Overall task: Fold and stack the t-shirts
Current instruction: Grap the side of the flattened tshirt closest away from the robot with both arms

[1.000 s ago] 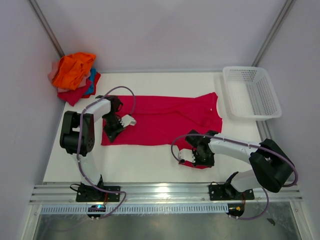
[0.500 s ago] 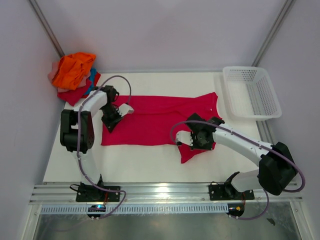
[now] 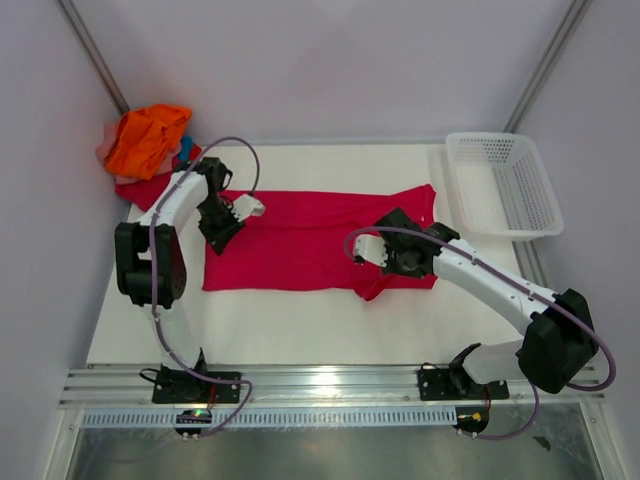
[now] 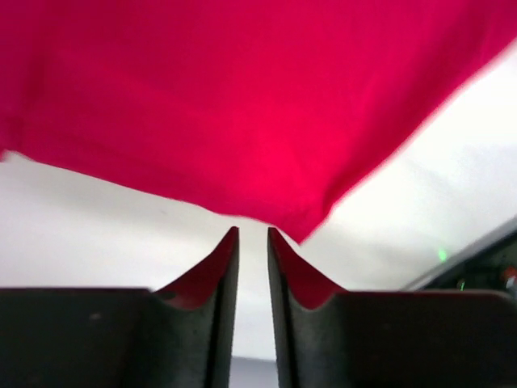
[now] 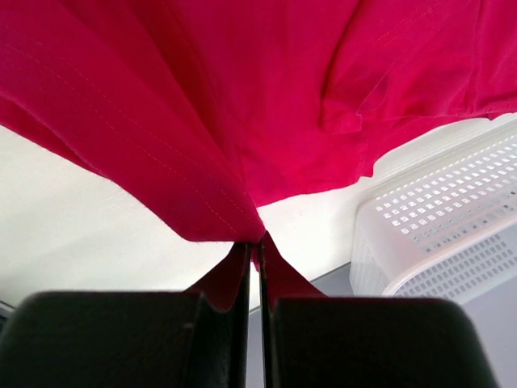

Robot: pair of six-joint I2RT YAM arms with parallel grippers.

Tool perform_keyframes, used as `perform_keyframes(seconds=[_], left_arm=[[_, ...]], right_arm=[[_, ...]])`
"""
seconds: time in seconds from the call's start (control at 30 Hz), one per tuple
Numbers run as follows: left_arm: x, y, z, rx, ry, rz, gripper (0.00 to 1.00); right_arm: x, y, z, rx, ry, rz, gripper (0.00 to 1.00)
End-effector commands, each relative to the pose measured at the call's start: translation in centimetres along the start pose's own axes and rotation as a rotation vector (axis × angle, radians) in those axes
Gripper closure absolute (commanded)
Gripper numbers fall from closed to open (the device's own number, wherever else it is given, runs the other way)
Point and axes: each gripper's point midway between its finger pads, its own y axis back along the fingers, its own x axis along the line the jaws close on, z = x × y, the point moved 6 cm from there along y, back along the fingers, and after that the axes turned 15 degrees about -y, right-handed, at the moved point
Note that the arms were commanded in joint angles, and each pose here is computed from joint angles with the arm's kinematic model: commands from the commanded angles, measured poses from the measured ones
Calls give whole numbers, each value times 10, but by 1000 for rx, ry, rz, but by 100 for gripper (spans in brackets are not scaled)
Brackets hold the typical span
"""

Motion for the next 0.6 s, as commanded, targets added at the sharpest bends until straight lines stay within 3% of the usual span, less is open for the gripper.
perform_keyframes(seconds=[0.0, 0.07, 0.2, 0.23, 0.57], left_arm=[[-29, 11, -29, 104, -149, -31, 75], [-44, 9, -38, 118, -173, -69, 71], [-66, 13, -42, 103, -165, -142, 49], [-68, 13, -43, 104, -165, -141, 48], [-69, -23, -53, 134, -86, -133, 53]], right_arm=[[4, 1, -5, 9, -22, 11, 97], [6, -2, -6, 14, -26, 20, 97], [10, -8, -7, 21, -27, 36, 97], [12, -10, -8, 24, -24, 44, 97], [9, -17, 2, 31, -8, 60, 97]])
